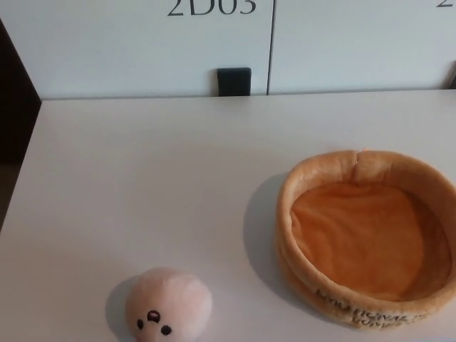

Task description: The robot walks towards a table in front, picks a dumpling toy with left hand and puts it in an orange round plate

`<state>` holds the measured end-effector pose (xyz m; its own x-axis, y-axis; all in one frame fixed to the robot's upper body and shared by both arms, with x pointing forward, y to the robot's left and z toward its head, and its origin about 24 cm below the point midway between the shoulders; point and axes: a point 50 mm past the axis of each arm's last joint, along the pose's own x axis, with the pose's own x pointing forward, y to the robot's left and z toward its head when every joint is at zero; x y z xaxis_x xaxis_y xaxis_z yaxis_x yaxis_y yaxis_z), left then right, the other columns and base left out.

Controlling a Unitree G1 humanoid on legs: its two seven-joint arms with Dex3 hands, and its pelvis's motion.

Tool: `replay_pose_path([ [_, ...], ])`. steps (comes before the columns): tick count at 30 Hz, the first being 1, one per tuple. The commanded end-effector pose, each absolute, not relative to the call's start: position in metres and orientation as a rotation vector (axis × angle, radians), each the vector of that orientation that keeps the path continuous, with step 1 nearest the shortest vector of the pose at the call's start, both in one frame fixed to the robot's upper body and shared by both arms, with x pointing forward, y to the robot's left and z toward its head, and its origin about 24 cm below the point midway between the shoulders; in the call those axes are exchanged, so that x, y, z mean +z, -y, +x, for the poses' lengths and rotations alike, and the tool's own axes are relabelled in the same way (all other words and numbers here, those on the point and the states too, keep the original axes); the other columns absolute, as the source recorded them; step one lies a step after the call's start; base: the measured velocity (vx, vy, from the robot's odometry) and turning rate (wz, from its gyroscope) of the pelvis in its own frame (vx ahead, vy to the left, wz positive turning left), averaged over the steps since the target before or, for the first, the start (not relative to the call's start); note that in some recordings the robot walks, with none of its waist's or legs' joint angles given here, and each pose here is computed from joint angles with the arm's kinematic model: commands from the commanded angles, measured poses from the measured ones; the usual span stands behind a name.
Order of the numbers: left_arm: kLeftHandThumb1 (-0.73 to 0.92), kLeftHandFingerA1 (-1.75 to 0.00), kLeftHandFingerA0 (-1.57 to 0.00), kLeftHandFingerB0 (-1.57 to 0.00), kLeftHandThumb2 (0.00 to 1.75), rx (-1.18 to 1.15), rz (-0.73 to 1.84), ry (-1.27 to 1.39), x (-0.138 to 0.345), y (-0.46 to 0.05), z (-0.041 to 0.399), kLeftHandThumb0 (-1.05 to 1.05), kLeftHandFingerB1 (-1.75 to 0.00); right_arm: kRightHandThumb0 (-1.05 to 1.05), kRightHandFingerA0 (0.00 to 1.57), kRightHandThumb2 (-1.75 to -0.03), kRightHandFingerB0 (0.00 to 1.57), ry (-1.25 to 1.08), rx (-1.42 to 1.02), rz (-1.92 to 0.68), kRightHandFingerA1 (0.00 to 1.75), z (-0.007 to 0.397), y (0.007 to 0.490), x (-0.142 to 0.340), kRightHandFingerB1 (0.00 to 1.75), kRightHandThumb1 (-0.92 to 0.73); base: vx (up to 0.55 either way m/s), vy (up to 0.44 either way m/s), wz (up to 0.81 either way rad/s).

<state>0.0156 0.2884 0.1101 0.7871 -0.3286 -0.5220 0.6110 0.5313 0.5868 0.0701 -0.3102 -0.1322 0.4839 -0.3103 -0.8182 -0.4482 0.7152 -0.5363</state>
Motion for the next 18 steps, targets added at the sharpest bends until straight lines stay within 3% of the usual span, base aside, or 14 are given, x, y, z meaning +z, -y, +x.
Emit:
replay_pose_path([
  [1, 0.26, -0.42, -0.53, -0.52, 0.57, -0.587, 0.602, 0.556, 0.269, -0.259, 0.089, -0.48, -0.4, 0.12, 0.77, -0.56, 0.51, -1.13, 0.07, -0.809, 0.61, 0.063, 0.316, -0.131, 0.42, -0.51, 0.0, 0.0, 0.0],
  [7, 0.28, -0.43, -0.5, -0.47, 0.6, -0.538, 0.749, 0.627, 0.279, -0.248, 0.111, -0.54, -0.4, 0.11, 0.78, -0.55, 0.52, -1.125, 0.067, -0.798, 0.62, 0.062, 0.316, -0.131, 0.42, -0.52, 0.0, 0.0, 0.0],
  [8, 0.29, -0.39, -0.4, -0.39, 0.5, -0.541, 0.783, 0.609, 0.277, -0.244, 0.121, -0.46, -0.36, 0.13, 0.78, -0.56, 0.51, -1.124, 0.069, -0.801, 0.62, 0.062, 0.315, -0.132, 0.43, -0.52, 0.0, 0.0, 0.0],
  [9, 0.07, -0.58, -0.23, -0.23, 0.74, -0.549, 0.831, 0.575, 0.274, -0.238, 0.136, -0.18, -0.57, 0.1, 0.75, -0.55, 0.51, -1.124, 0.071, -0.804, 0.59, 0.063, 0.314, -0.132, 0.41, -0.53, 0.0, 0.0, 0.0],
  [12, 0.07, -0.58, -0.23, -0.23, 0.74, -0.555, 0.857, 0.559, 0.272, -0.235, 0.145, -0.18, -0.57, 0.1, 0.75, -0.55, 0.51, -1.124, 0.071, -0.803, 0.59, 0.064, 0.314, -0.132, 0.41, -0.53, 0.0, 0.0, 0.0],
  [13, 0.33, -0.4, -0.34, -0.32, 0.51, -0.578, 0.882, 0.564, 0.267, -0.232, 0.155, -0.43, -0.32, 0.12, 0.8, -0.56, 0.51, -1.12, 0.074, -0.808, 0.65, 0.065, 0.314, -0.132, 0.42, -0.52, 0.0, 0.0, 0.0],
  [18, 0.33, -0.39, -0.32, -0.28, 0.51, -0.633, 1.042, 0.511, 0.256, -0.216, 0.175, -0.52, -0.32, 0.12, 0.81, -0.55, 0.51, -1.115, 0.066, -0.795, 0.66, 0.064, 0.314, -0.131, 0.42, -0.52, 0.0, 0.0, 0.0],
])
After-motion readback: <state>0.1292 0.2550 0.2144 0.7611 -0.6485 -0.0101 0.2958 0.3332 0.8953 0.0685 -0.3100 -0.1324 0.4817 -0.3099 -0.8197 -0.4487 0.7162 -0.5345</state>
